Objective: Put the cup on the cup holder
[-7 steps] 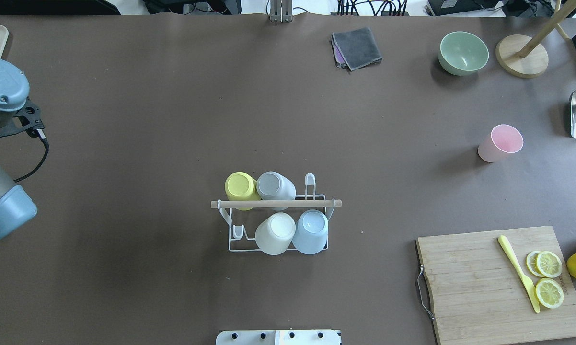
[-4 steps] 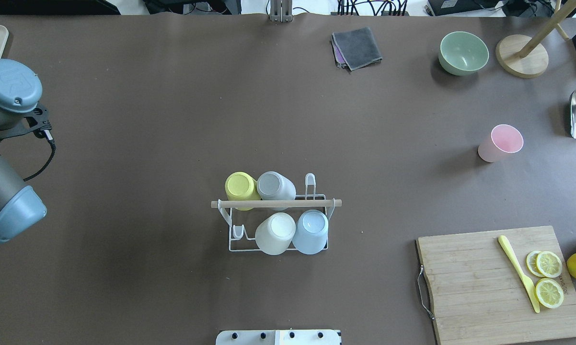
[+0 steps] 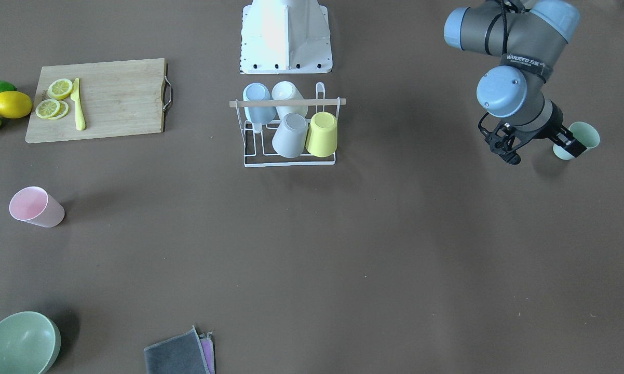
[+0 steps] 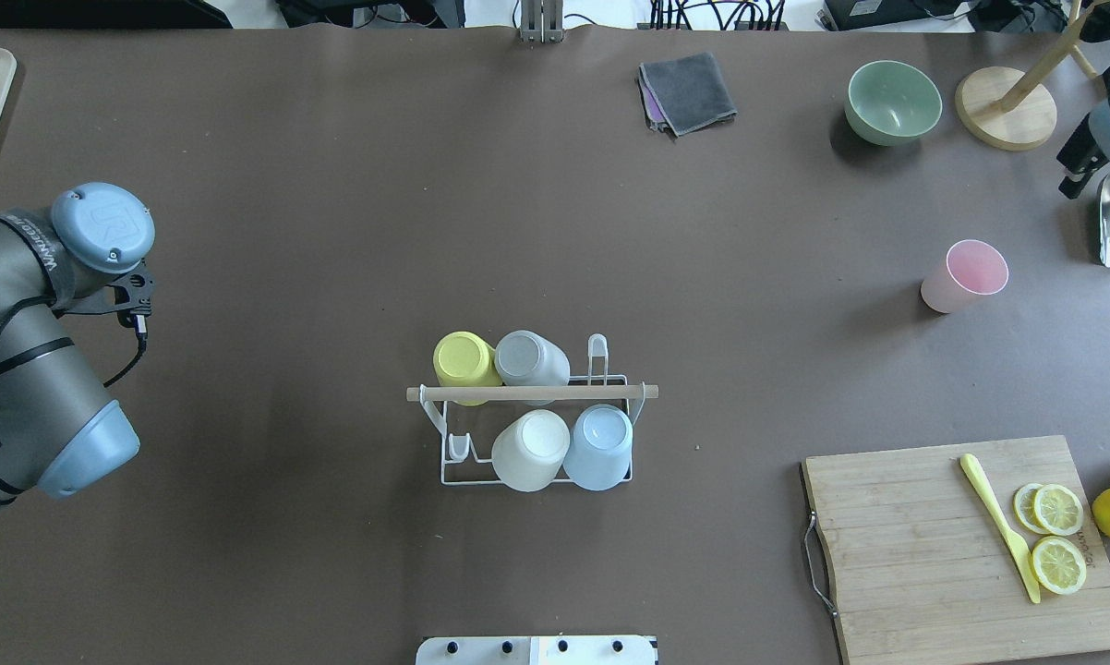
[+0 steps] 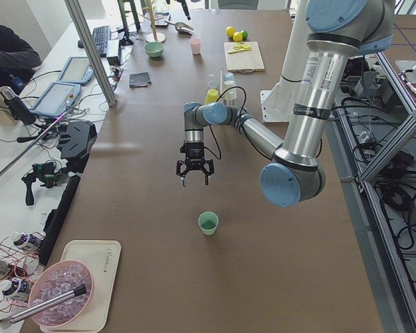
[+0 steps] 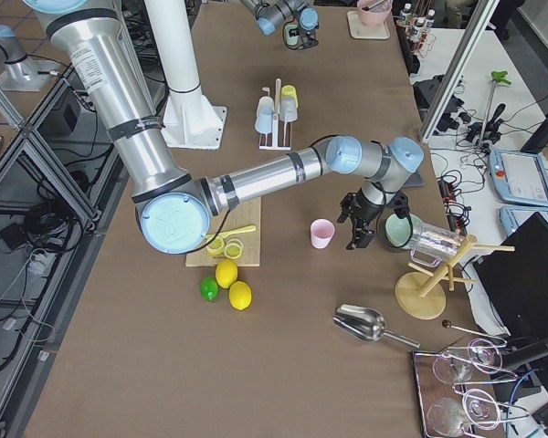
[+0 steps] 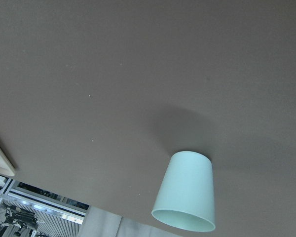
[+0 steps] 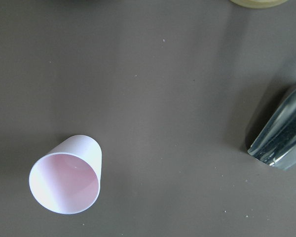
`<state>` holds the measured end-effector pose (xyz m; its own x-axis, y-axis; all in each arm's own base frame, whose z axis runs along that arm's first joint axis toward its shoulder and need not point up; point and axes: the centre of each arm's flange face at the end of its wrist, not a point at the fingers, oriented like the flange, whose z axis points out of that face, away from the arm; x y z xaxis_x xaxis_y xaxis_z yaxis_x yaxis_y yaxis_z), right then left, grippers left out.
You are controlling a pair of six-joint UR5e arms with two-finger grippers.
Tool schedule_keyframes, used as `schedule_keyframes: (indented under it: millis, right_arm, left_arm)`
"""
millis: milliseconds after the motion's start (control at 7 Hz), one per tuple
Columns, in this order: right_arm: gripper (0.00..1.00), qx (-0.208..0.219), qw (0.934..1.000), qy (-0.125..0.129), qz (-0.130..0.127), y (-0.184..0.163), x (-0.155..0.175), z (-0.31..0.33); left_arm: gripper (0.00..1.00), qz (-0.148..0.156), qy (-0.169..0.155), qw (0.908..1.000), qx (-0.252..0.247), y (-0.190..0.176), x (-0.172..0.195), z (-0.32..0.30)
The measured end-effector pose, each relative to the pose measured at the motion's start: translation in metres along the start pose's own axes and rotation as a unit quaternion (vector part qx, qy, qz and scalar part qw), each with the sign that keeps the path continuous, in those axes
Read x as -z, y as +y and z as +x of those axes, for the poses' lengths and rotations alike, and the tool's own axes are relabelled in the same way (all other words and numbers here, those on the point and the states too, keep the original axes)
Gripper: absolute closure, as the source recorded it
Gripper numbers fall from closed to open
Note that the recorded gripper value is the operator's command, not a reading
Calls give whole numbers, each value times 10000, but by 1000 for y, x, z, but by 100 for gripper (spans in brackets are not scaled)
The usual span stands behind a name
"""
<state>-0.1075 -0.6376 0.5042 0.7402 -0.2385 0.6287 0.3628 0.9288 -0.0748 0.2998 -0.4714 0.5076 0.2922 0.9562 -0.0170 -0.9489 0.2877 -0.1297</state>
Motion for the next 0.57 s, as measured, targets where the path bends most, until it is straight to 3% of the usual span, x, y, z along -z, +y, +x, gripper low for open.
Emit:
schedule_keyframes:
  millis: [571]
  right_arm:
    - [0, 399, 9946, 454, -841, -63, -27, -79]
  left_arm:
    - [2, -261, 144, 9968, -745, -12, -42, 6]
